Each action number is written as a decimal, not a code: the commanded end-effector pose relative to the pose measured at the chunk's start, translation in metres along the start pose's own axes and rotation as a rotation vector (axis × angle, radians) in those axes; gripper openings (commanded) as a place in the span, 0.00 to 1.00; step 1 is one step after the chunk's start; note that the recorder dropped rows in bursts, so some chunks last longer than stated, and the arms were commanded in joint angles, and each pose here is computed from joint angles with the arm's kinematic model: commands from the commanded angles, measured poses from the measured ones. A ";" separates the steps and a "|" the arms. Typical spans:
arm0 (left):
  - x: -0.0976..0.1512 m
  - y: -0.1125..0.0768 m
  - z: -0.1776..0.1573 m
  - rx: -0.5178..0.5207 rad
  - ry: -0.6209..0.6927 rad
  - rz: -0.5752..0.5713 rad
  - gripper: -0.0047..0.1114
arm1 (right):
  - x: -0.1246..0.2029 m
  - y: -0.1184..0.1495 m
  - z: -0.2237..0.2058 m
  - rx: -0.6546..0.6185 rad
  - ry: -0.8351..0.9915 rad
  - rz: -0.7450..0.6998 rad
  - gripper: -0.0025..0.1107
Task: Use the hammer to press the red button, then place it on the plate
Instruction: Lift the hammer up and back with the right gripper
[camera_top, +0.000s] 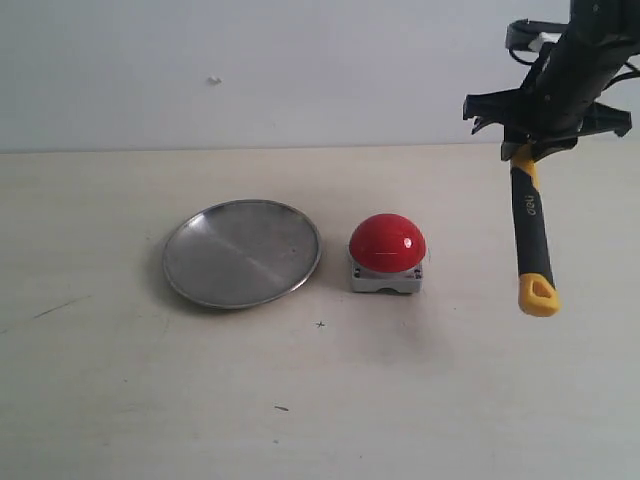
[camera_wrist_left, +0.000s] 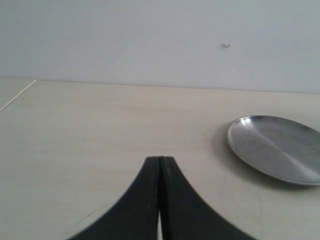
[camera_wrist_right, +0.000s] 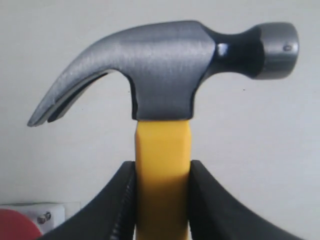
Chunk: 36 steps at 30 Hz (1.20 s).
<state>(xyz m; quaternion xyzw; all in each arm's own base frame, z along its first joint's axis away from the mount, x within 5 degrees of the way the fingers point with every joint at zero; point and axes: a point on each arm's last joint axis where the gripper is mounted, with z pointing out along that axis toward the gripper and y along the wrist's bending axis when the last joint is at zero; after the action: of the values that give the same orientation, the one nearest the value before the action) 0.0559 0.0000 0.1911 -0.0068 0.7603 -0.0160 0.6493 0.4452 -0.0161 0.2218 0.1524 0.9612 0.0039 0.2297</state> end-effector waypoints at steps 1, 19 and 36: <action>0.000 0.000 0.000 0.008 -0.003 0.005 0.04 | -0.008 0.001 -0.049 -0.050 -0.084 -0.041 0.02; 0.000 0.000 0.000 0.007 -0.003 0.007 0.04 | 0.062 -0.016 -0.150 -0.151 -0.218 -0.111 0.02; -0.036 -0.003 -0.008 0.157 -0.383 -0.615 0.04 | 0.118 0.020 -0.161 -0.460 -0.433 -0.157 0.02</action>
<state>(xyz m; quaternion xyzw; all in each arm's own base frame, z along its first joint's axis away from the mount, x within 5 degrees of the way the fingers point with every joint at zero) 0.0548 -0.0012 0.2253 -0.1851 0.5970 -0.2525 0.7386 0.2775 0.0397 0.3016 0.0231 0.9029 0.1708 0.3938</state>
